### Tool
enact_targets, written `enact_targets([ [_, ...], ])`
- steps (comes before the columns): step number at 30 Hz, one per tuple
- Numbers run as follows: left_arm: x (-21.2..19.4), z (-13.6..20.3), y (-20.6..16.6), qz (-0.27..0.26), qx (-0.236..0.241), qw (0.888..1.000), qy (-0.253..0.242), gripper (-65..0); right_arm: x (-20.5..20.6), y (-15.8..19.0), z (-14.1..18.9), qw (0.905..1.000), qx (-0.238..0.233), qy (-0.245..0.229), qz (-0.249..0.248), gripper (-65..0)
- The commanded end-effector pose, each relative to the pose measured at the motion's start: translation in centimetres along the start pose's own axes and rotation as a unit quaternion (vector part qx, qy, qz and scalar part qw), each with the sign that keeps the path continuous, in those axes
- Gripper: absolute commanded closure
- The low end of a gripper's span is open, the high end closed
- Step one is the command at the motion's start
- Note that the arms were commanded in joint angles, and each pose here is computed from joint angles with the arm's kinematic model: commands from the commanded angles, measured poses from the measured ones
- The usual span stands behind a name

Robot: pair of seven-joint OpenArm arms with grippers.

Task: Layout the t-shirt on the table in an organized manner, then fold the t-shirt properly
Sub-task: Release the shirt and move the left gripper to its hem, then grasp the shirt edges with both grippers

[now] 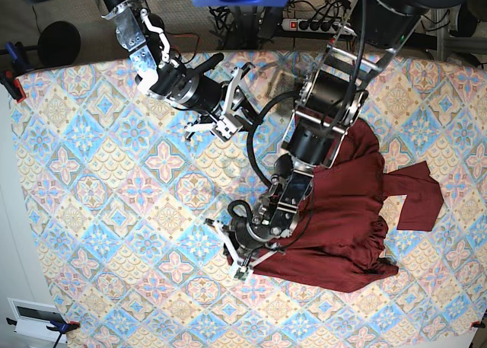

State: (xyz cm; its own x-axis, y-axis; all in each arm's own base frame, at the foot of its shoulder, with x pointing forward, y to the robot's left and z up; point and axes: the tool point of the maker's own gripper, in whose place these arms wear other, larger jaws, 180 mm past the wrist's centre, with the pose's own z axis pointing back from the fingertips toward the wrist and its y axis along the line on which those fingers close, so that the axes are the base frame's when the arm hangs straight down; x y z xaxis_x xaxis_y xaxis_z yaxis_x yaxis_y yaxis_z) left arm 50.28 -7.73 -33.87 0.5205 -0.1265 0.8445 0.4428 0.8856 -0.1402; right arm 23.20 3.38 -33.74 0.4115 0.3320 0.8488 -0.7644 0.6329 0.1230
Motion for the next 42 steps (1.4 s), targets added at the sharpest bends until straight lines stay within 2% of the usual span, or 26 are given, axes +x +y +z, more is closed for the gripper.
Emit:
enact_targets([
  [1, 3.7, 0.4, 0.9, -0.009, 0.01, 0.999, -0.039, 0.0, 1.5, -0.2, 0.3, 0.9996, -0.001, -0.026, 0.005, -11.5],
  [3, 5.7, 0.5, 0.9, -0.005, 0.008, 0.998, -0.056, 0.0, 1.5, -0.3, 0.3, 0.9996, -0.002, -0.026, 0.005, -11.5],
  [6, 10.4, 1.2, 0.3, 0.043, -0.018, 0.994, -0.097, 0.0, 1.4, -0.3, 0.3, 0.9997, -0.002, -0.025, 0.005, -11.5],
  [9, 15.1, 2.2, -0.3, 0.092, -0.048, 0.985, -0.135, 0.0, 1.3, -0.4, 0.3, 0.9997, -0.003, -0.024, 0.005, -11.5],
  [11, 17.4, 2.8, -1.2, 0.094, -0.065, 0.982, -0.15, 0.0, 1.3, -0.5, 0.3, 0.9997, -0.004, -0.024, 0.006, -11.5],
  [14, 17.5, 2.6, -3.0, 0.059, -0.077, 0.985, -0.142, -0.7, 1.5, -0.5, 0.2, 0.9997, -0.003, -0.025, 0.007, -11.5],
  [16, 16.5, 2.3, -3.8, 0.037, -0.08, 0.988, -0.129, -5.4, 1.5, -0.5, 0.2, 0.9997, -0.002, -0.025, 0.006, -11.5],
  [18, 14.4, 1.8, -4.3, 0.039, -0.084, 0.989, -0.113, -10.9, 1.5, -0.4, 0.2, 0.9997, -0.001, -0.025, 0.006, -11.6],
  [21, 13.4, 1.6, -4.4, 0.046, -0.086, 0.99, -0.106, -18.3, 0.7, -0.5, -0.1, 0.9999, 0.0, -0.015, 0.0, -11.6],
  [24, 10.8, 1.6, 0.2, 0.058, -0.05, 0.993, -0.09, -22.9, -1.2, -1.4, -1.0, 0.9998, -0.004, 0.012, -0.012, -11.7],
  [26, 10.1, 2.7, 3.8, 0.069, -0.026, 0.992, -0.1, -22.9, -0.4, -3.4, -1.9, 0.9998, -0.016, 0.013, 0.0, -11.7],
  [32, 7.2, 7.5, 12.8, 0.102, 0.036, 0.989, -0.098, -23.0, 2.0, -7.5, -4.3, 0.9998, -0.018, 0.007, -0.007, -11.7],
  [36, 5.1, 11.8, 18.7, 0.13, 0.086, 0.982, -0.105, -23.0, 4.5, -10.3, -6.2, 0.9985, -0.026, -0.009, -0.047, -11.8],
  [39, 3.5, 14.7, 22.0, 0.14, 0.12, 0.977, -0.109, -23.0, 5.2, -12.1, -7.5, 0.9959, -0.045, -0.005, -0.079, -15.5],
  [42, 1.2, 17.8, 24.6, 0.146, 0.15, 0.973, -0.099, -23.0, 5.8, -13.4, -8.5, 0.9941, -0.057, -0.001, -0.093, -22.9],
])
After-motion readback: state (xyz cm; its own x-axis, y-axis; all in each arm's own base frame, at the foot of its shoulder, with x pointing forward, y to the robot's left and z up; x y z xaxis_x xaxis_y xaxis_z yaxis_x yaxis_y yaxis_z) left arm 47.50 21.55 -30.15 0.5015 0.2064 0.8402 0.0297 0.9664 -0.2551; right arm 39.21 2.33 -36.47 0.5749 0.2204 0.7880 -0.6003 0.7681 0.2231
